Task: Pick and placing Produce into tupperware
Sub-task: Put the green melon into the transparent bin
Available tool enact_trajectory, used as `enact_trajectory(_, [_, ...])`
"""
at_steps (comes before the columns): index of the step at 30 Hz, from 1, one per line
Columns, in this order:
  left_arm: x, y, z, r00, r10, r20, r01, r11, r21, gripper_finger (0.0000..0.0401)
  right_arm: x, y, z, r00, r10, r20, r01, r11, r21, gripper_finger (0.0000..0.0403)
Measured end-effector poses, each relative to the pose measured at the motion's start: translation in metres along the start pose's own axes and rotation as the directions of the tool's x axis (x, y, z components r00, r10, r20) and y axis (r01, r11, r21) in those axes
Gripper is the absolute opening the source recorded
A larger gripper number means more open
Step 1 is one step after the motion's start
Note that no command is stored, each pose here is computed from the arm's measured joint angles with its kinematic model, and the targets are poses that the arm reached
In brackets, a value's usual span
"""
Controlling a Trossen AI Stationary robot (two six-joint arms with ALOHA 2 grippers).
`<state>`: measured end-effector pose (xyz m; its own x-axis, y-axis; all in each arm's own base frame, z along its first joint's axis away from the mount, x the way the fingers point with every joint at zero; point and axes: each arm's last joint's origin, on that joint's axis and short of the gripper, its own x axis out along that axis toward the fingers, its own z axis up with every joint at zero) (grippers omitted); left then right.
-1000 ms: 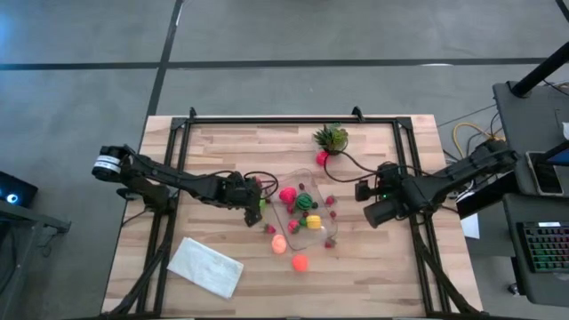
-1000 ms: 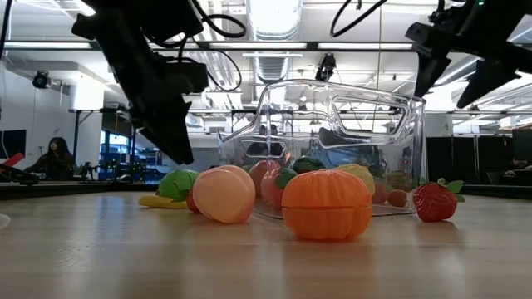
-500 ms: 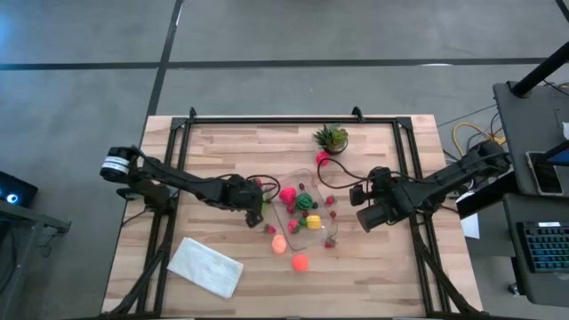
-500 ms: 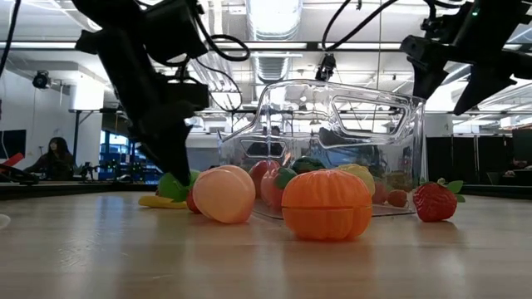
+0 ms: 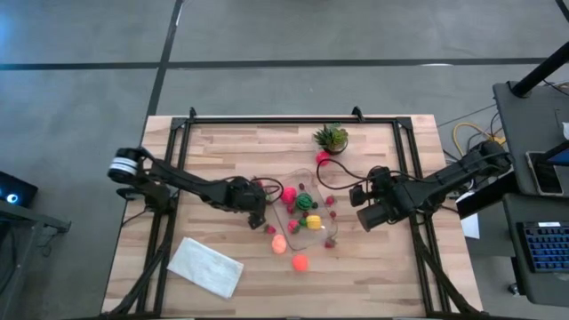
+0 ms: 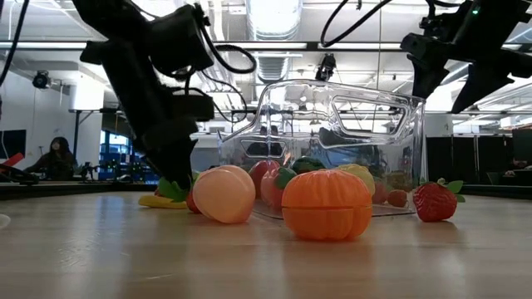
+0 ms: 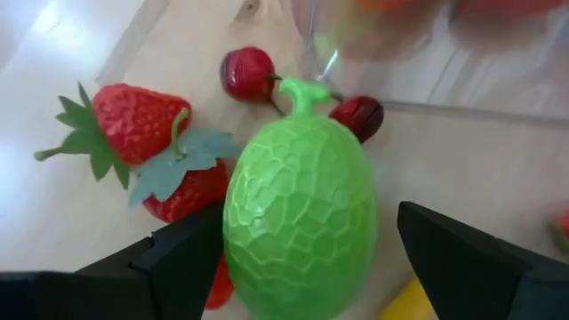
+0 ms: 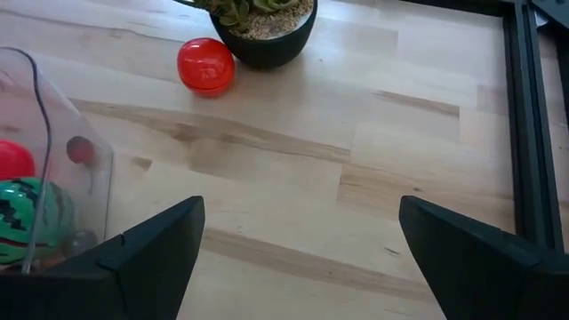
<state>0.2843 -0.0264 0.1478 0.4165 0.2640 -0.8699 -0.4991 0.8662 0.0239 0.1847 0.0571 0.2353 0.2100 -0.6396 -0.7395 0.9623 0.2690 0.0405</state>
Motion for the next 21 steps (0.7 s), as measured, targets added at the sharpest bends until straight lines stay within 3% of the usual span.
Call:
enact_trajectory(8, [0.003, -0.001, 0.000, 1.000, -0.002, 0.003, 0.002, 0.994, 0.108, 0.0274, 0.000, 0.000, 0.000, 1.000, 0.004, -0.001, -0.004, 1.000, 0.005, 0.0368])
enact_trajectory(15, [0.003, -0.002, 0.001, 1.000, -0.005, 0.007, 0.004, 0.993, 0.114, 0.0216, 0.000, 0.001, 0.000, 1.000, 0.008, -0.002, -0.008, 1.000, 0.017, 0.0368])
enact_trajectory(21, [-0.008, 0.000, 0.005, 0.999, -0.020, 0.031, 0.017, 0.994, 0.107, 0.0214, 0.000, 0.003, -0.001, 1.000, 0.023, -0.004, -0.023, 0.999, 0.034, 0.0368])
